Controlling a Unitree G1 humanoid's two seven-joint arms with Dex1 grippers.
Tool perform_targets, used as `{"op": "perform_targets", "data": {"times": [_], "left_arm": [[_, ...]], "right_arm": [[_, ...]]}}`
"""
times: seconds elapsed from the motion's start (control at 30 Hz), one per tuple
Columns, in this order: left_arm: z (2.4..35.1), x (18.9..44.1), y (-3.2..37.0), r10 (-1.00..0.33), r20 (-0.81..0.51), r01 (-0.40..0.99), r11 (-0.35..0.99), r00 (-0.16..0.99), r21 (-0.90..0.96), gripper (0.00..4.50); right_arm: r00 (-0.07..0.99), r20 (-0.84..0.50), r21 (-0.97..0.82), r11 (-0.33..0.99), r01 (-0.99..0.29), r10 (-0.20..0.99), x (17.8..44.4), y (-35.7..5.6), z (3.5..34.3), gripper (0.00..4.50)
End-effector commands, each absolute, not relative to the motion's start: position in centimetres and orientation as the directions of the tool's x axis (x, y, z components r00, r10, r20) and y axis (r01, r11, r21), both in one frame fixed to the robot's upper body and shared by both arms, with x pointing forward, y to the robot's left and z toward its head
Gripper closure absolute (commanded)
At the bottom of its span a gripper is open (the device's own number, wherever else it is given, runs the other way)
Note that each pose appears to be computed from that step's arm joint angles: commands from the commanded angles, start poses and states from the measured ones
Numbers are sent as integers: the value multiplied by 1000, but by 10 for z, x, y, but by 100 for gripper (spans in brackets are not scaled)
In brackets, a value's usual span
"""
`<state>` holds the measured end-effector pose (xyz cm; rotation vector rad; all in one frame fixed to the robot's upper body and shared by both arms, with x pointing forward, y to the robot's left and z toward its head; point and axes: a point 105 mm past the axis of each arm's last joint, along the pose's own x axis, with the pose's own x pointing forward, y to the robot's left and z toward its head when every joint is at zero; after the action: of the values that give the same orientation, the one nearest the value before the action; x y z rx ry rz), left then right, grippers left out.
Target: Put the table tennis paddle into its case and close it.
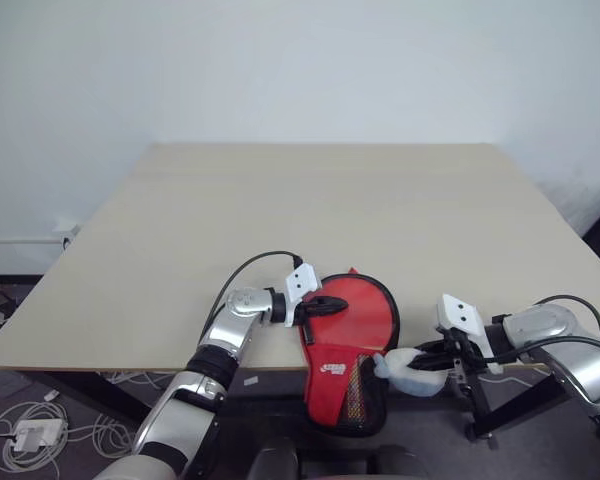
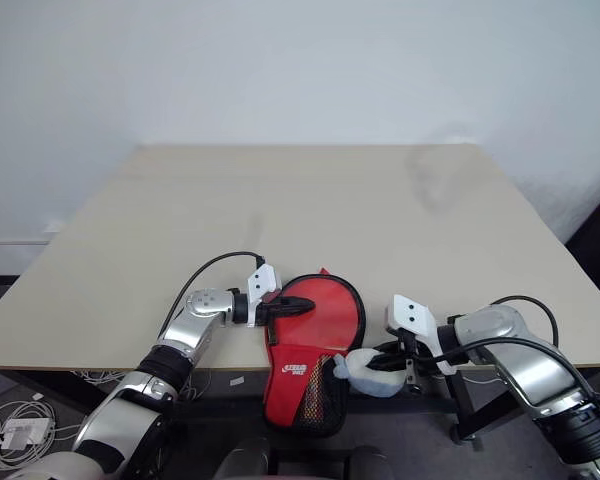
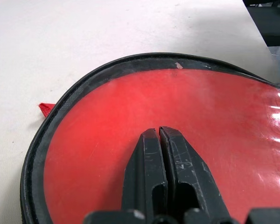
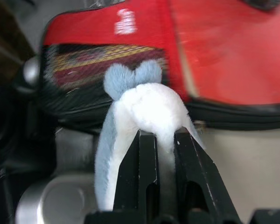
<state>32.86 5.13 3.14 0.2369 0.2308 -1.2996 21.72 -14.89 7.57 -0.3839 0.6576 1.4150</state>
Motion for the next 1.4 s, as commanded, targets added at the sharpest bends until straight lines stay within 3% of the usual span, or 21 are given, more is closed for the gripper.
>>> {"op": "perform_targets", "data": {"times": [0.03, 0.6, 1.1, 1.4], "left_arm": [[-4, 318, 65, -879, -412, 958, 282, 240, -44, 450], [-2, 322, 64, -878, -415, 960, 279, 239, -37, 450], [-1, 324, 64, -876, -418, 960, 279, 241, -31, 450], [0, 325, 63, -875, -416, 958, 285, 248, -28, 450]], "right_arm": [[-60, -612, 143, 36, -989, 789, 199, -148, 89, 449], [-166, -618, 168, -78, -983, 769, 170, -141, 83, 449], [-334, -617, 184, -282, -942, 713, 128, -137, 80, 449], [-301, -618, 129, -284, -950, 726, 137, -131, 90, 449]]}}
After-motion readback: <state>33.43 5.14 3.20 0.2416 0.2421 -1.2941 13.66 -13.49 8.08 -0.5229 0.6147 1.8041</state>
